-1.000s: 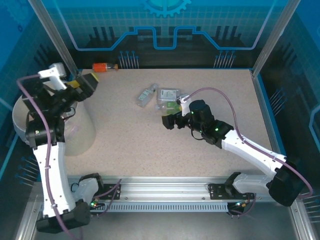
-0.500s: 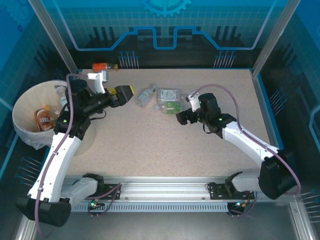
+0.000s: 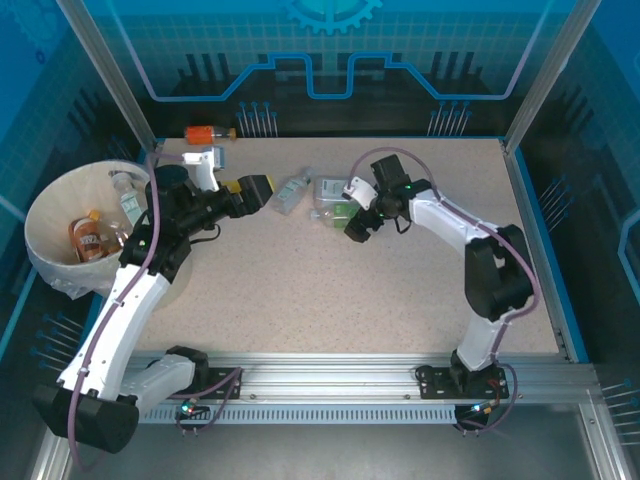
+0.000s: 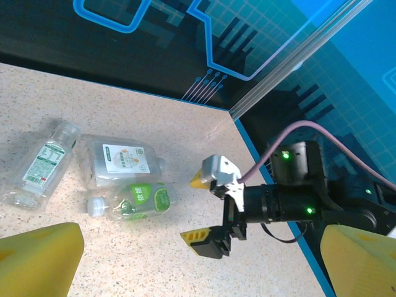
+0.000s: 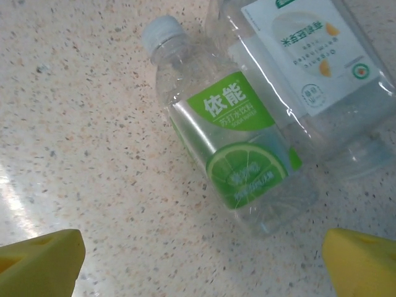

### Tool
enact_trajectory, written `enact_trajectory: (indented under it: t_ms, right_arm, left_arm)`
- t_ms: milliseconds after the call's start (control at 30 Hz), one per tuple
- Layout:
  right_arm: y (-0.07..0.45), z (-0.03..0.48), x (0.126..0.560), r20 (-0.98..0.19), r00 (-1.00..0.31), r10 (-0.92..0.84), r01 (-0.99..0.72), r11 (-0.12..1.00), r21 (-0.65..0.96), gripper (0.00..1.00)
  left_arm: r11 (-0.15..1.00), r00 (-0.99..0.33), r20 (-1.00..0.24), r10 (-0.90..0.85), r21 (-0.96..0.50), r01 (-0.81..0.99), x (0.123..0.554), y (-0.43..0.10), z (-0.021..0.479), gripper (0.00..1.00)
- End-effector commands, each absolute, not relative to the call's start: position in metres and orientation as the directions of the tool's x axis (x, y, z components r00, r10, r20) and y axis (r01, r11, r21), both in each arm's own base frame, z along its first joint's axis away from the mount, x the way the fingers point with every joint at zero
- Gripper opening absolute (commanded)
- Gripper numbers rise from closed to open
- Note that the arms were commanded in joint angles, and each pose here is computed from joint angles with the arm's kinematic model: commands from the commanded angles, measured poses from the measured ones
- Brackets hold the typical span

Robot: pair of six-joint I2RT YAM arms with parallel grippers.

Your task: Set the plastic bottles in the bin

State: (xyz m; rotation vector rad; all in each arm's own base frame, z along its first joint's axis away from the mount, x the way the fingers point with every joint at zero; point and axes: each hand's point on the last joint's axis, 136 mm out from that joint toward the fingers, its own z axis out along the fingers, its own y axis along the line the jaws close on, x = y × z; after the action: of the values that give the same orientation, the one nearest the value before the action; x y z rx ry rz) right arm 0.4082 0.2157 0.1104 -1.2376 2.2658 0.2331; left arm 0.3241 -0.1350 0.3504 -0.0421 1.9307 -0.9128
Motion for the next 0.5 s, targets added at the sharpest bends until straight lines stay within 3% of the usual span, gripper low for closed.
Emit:
enact_trajectory:
  t_ms: [0, 467]
  right_arm:
    - [0.212, 0.097, 0.411, -0.452, -0.386, -0.804, -0.874, 0.475, -0.100, 0.98]
    - [0.243, 0.056, 0.435, -0.371, -0.261, -0.891, -0.947, 0.310, -0.079, 0.96]
  left_arm:
    - [0.745, -0.532, -0.759, -0.375, -0.589, 0.314, 0.322, -0.131, 0.347, 0.99]
    - [0.756, -0.555, -0.736, -0.388, -0.598, 0.265, 0.328, -0.128, 0.335, 0.99]
